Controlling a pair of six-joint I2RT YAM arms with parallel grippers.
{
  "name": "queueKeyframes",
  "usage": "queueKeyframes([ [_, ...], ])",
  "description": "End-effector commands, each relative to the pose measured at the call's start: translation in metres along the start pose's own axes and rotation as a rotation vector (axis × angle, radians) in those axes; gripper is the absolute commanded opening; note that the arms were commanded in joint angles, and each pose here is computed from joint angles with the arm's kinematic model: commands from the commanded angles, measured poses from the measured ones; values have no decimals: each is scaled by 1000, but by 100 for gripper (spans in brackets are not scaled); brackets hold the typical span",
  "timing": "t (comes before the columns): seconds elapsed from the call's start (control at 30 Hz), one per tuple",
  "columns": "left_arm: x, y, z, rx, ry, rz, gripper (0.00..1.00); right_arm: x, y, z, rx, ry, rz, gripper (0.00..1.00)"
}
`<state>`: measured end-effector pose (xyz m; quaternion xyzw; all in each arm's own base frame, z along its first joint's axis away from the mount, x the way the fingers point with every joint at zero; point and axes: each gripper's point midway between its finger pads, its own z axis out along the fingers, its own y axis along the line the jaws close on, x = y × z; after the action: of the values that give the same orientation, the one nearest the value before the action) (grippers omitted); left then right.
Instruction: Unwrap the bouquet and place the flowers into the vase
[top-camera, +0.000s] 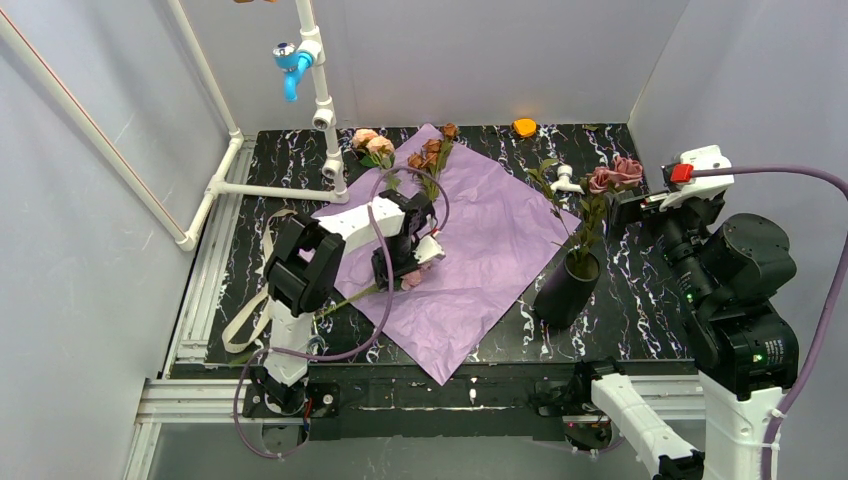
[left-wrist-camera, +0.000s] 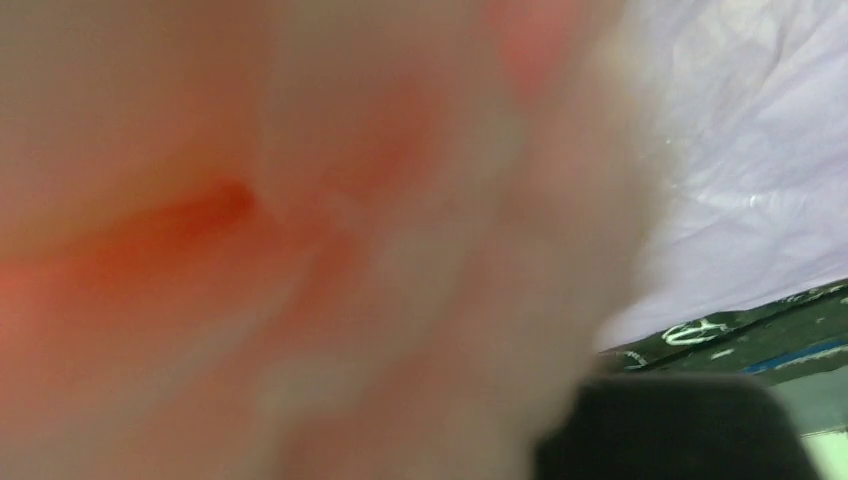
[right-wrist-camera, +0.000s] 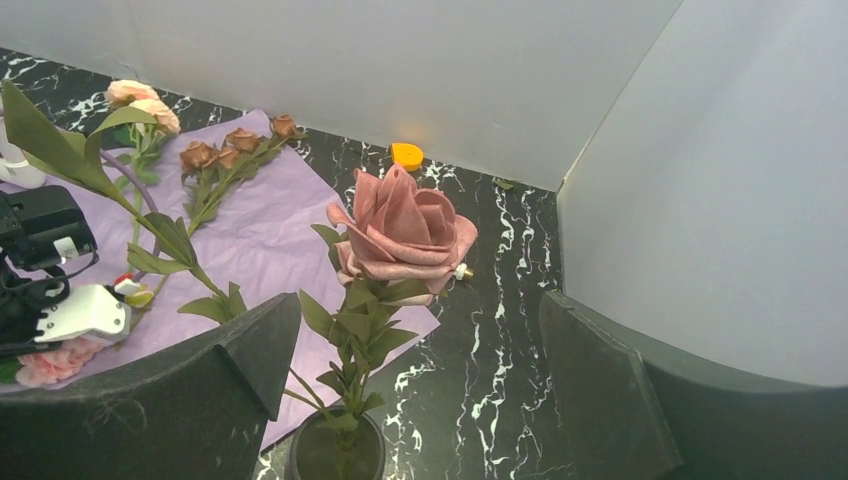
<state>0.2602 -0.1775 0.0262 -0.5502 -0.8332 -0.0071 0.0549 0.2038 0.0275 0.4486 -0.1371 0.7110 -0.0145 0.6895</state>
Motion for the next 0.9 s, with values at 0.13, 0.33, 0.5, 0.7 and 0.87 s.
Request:
queueKeyframes([
  [0.13,-14,-19,-112,49,-171,-113,0,-7,-6,-2,25,-24,-9,98],
  [0.33,-28,-48,-255,41,-649,-110,0,-7,-5,-7,29,-47,8,98],
  [0.5,-21,-70,-379,-37,-1125,-121,0,-15,-10,-10,63,-86,55,98],
  [0.7,-15,-117,-496,105,-1619,-50,0,-25,-20,-14,115,-120,80,98],
  [0.87,-23,-148,-552,302,-1792,-2,0,-31,-30,-17,168,-133,96,99],
])
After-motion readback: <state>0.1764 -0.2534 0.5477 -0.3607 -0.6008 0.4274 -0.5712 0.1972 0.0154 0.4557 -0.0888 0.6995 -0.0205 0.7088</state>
